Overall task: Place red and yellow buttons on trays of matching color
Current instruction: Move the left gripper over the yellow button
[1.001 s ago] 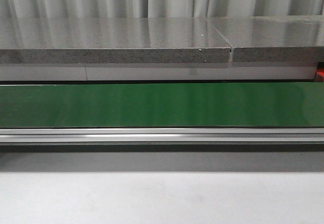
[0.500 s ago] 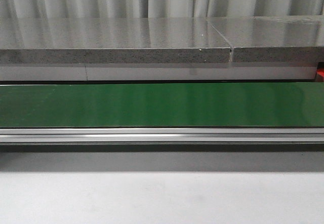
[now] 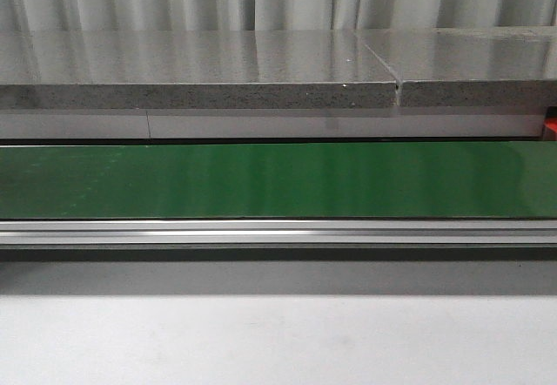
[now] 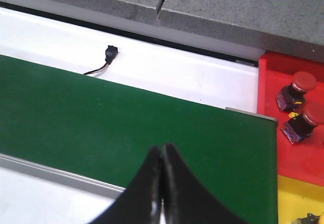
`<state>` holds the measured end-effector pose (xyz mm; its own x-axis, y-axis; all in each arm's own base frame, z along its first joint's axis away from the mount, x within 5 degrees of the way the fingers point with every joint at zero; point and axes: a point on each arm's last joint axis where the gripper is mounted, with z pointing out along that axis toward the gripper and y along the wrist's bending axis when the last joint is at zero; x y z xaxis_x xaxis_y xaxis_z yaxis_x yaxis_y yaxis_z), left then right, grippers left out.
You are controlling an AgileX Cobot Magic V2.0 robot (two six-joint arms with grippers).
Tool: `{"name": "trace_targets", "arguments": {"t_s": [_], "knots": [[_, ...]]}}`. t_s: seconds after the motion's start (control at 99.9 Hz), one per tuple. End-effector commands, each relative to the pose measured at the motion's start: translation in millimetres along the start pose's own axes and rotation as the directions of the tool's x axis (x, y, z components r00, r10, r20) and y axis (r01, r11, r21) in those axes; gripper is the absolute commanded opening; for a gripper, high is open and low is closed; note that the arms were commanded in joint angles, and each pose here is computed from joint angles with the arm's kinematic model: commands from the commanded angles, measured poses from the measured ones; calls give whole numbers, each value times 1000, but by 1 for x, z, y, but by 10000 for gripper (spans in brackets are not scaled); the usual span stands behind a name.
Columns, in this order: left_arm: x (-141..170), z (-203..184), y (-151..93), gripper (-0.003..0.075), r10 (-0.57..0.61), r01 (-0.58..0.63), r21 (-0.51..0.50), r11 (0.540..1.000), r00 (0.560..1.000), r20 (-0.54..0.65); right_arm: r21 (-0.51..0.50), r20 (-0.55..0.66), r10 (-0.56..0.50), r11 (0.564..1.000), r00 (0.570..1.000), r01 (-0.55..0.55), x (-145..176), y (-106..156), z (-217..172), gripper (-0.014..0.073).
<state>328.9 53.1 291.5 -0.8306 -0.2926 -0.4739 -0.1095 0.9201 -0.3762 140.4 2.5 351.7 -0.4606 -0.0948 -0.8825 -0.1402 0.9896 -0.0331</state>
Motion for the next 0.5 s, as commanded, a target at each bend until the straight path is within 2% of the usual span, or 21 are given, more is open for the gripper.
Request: {"name": "trace_targets", "arguments": {"t_s": [0.0,0.1,0.25,0.49], "knots": [[-21,-29,-13,663,11,-15,28,1000,990,137,26,86,-9,1000,996,6,-13,-2,-6,-69],[-31,-43,-3,663,-1,4,-17,1000,982,188,26,86,-9,1000,996,6,-13,-2,-6,-69],[-36,-55,34,663,-42,83,-164,983,971,234,26,86,-9,1000,996,6,-13,-2,-6,-69],[-41,-26,86,663,-135,188,-225,956,964,230,27,87,-9,1000,996,6,-13,-2,-6,-69]]}}
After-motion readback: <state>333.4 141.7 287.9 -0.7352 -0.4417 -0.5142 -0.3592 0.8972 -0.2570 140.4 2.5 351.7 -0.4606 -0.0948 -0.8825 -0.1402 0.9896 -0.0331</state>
